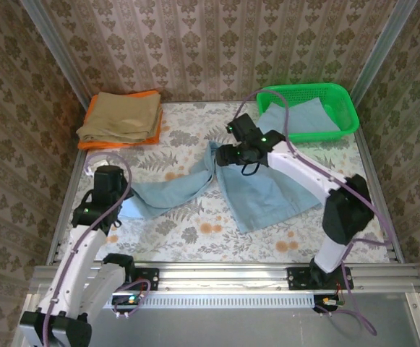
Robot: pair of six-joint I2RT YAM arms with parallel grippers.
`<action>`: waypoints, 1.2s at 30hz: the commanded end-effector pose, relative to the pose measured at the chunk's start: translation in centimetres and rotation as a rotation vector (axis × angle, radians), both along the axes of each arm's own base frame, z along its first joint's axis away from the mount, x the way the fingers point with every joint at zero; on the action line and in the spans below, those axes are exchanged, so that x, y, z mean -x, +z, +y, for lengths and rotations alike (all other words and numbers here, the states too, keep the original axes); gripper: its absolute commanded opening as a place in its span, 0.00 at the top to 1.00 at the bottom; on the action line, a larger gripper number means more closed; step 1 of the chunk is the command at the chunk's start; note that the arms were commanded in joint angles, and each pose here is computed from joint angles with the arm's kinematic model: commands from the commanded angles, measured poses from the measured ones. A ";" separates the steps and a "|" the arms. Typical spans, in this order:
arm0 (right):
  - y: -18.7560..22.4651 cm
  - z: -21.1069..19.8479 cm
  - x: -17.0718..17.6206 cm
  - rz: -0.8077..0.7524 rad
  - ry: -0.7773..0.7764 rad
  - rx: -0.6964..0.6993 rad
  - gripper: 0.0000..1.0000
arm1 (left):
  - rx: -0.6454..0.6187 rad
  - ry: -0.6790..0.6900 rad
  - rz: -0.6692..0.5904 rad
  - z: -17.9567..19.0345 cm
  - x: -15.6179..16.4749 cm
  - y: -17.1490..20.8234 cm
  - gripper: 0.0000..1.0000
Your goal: Fold and stack the trousers
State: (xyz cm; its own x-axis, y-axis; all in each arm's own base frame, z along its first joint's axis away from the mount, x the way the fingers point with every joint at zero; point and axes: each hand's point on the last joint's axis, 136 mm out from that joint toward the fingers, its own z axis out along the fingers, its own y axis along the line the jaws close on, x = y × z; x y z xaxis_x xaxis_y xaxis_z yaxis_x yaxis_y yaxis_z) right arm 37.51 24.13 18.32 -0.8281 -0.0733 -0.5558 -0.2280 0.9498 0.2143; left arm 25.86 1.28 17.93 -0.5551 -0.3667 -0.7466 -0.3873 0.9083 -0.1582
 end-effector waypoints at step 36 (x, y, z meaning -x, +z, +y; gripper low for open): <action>-5.2 -18.7 -19.0 0.065 -0.467 0.053 0.32 | 0.287 -0.349 0.088 -10.1 -2.1 -4.0 0.52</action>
